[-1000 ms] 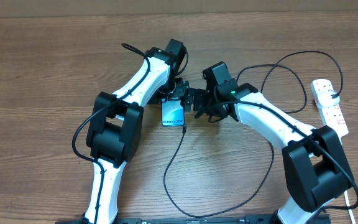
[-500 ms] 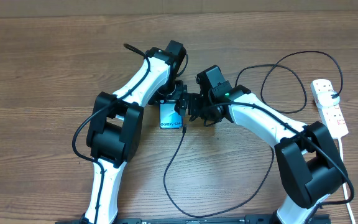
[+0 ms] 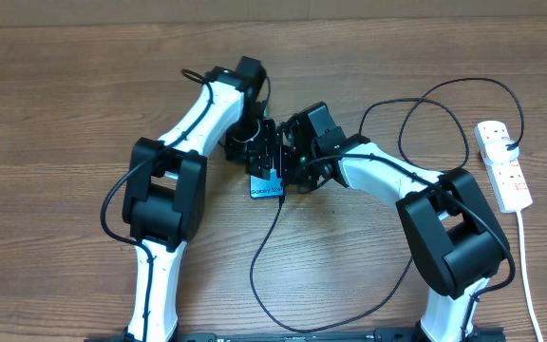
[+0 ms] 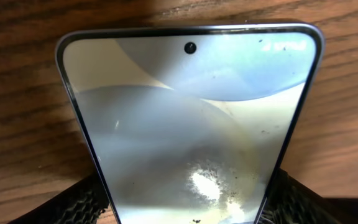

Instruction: Plug charger to phone and switch on socket

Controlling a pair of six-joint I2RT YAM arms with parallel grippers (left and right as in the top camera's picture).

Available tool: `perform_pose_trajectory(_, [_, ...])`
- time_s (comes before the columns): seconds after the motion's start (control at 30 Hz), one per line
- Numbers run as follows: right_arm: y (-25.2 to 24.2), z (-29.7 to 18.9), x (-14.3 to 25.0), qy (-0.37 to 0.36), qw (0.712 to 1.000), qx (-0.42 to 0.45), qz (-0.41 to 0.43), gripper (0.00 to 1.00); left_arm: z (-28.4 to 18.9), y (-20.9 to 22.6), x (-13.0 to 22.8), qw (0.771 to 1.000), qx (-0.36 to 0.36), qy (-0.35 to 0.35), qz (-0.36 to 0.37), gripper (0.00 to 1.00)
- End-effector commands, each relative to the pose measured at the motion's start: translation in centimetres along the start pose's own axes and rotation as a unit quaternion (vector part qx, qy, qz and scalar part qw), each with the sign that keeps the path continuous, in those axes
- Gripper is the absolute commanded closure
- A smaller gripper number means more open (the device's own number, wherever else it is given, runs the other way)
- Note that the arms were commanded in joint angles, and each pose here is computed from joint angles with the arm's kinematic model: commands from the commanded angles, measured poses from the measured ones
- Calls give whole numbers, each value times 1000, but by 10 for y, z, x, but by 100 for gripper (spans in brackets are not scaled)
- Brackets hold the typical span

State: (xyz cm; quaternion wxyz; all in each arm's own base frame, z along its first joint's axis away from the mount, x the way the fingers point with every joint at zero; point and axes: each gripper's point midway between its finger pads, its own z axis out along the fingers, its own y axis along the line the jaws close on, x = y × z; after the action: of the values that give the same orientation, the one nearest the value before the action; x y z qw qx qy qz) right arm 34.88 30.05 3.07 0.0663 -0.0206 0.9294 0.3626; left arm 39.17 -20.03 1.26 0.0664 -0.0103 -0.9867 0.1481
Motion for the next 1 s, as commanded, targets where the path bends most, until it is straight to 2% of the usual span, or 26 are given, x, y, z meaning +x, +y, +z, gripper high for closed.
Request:
perform_pose_trajectory(0.0, [-25,25,4,14,1000,7,25,0,13,-37,22,990,114,62,49,23])
perform_pose_trajectory(0.1, [-23,30,-4,-1,1000,-4,13,2,13,-35,23,991,109,63,51,22])
perform_pose_trajectory(0.17, [-20,31,-8,-9,1000,-10,6,14,13,-36,23,991,109,63,51,20])
perform_pose_trajectory(0.2, [-19,30,-10,-12,1000,-12,4,23,13,-36,23,991,109,63,52,19])
perform_pose_trajectory(0.27, [-18,30,-10,-14,1000,-13,3,34,13,-36,23,991,109,63,52,17])
perform_pose_trajectory(0.37, [-18,30,-10,-14,1000,-13,3,43,13,-36,23,991,109,62,52,13])
perform_pose_trajectory(0.5, [-19,30,-9,-11,1000,-11,5,54,14,-35,22,991,107,61,52,2])
perform_pose_trajectory(0.67, [-33,30,-10,-20,999,24,13,57,14,-36,22,991,108,61,52,0])
perform_pose_trajectory(0.97, [-45,38,-9,-60,991,98,66,48,14,-36,21,991,108,59,53,5])
